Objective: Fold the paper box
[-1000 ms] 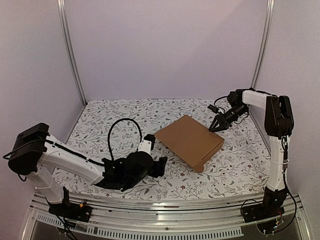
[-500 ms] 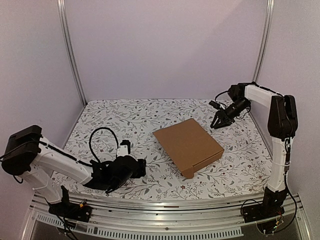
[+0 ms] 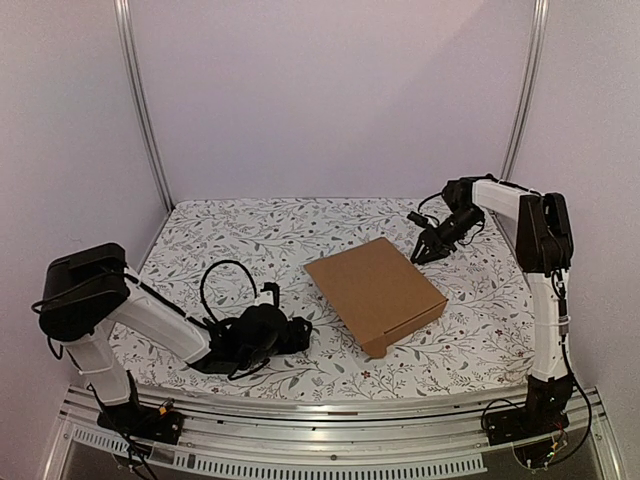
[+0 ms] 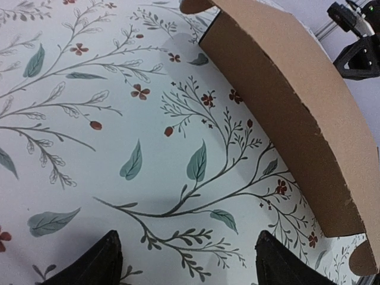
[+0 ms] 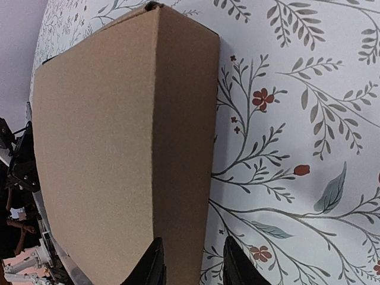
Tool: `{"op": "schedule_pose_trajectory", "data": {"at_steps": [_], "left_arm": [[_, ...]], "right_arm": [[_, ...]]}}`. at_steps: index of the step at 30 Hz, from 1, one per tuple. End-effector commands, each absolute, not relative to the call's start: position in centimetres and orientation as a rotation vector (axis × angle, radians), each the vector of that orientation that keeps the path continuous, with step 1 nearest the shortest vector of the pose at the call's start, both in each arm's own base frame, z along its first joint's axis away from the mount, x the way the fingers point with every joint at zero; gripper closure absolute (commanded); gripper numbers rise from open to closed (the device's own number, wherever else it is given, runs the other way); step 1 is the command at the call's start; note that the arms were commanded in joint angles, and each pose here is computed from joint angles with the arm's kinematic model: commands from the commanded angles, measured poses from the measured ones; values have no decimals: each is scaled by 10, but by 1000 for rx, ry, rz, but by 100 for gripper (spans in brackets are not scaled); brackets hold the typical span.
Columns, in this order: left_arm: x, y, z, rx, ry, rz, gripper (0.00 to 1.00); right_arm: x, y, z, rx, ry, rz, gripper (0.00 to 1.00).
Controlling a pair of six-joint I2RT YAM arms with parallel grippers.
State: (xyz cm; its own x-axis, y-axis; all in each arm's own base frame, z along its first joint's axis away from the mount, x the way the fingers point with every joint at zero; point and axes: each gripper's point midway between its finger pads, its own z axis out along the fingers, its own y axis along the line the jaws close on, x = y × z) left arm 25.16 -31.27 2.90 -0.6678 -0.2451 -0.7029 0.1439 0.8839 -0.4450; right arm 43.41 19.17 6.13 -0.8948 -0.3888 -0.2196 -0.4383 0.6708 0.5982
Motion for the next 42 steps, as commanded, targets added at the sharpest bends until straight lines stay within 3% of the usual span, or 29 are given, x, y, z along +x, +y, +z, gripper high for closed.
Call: {"op": "schedule_pose_trajectory", "data": {"at_steps": [1,7,19,42], "left_arm": [[258,-325,29,-75,2227,-657,23],[262,-331,28,-65,2229,-666,23],[262,-333,27,-60,2231,-676,23],[262,-337,27,-41,2235,-681,24]], "right_arm": [[433,195,55,-714,2819,1035,69],[433,195,46,-688,2842,1057,73],[426,222,103,-640,2629,1361,65],[413,213,44,-639,2807,1277,70]]}}
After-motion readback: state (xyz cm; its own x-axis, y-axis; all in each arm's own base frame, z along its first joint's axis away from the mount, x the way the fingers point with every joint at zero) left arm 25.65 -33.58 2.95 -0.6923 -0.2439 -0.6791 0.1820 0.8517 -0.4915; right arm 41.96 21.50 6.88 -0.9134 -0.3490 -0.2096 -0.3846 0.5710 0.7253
